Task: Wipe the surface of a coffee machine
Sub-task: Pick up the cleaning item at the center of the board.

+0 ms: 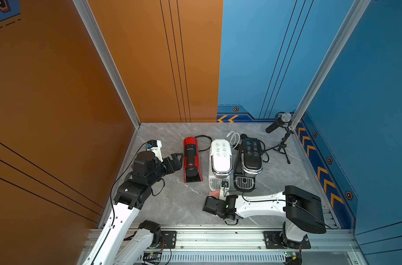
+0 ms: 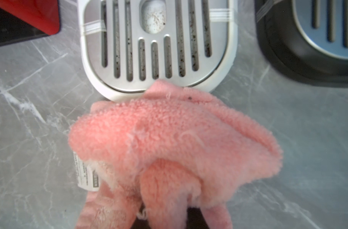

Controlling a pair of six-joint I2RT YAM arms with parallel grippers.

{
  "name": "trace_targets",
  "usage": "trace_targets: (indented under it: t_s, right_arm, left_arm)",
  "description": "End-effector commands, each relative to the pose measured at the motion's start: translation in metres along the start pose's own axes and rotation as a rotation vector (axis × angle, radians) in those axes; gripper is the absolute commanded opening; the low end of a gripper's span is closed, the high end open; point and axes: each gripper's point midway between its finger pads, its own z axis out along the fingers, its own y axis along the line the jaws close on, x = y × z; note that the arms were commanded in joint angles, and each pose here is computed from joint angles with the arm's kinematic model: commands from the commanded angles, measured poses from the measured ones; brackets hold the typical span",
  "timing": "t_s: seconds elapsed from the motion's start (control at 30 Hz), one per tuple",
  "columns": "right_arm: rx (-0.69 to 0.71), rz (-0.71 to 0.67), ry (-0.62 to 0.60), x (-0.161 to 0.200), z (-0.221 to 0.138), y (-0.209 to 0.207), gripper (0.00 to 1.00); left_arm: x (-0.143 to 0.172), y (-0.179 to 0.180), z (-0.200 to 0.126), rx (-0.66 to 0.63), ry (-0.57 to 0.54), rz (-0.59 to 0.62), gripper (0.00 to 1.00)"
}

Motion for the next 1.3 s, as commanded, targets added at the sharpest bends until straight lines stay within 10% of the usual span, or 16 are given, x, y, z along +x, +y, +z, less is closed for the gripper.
trace_targets:
  t_s: [0.0,1.27]
  right_arm:
    - [0.056,-0.109,0.020,0.005,-0.004,-0.022,0.00]
    - [-0.337,-0.446,-0.237,-0.088,-0.211,0.013,0.00]
  left_arm:
    - [0.004,-0.005,-0.003,0.032,0.022,0.016,0.92]
    - [0.019,-0.032,0.036,-0.041,0.247,0.227,0.81]
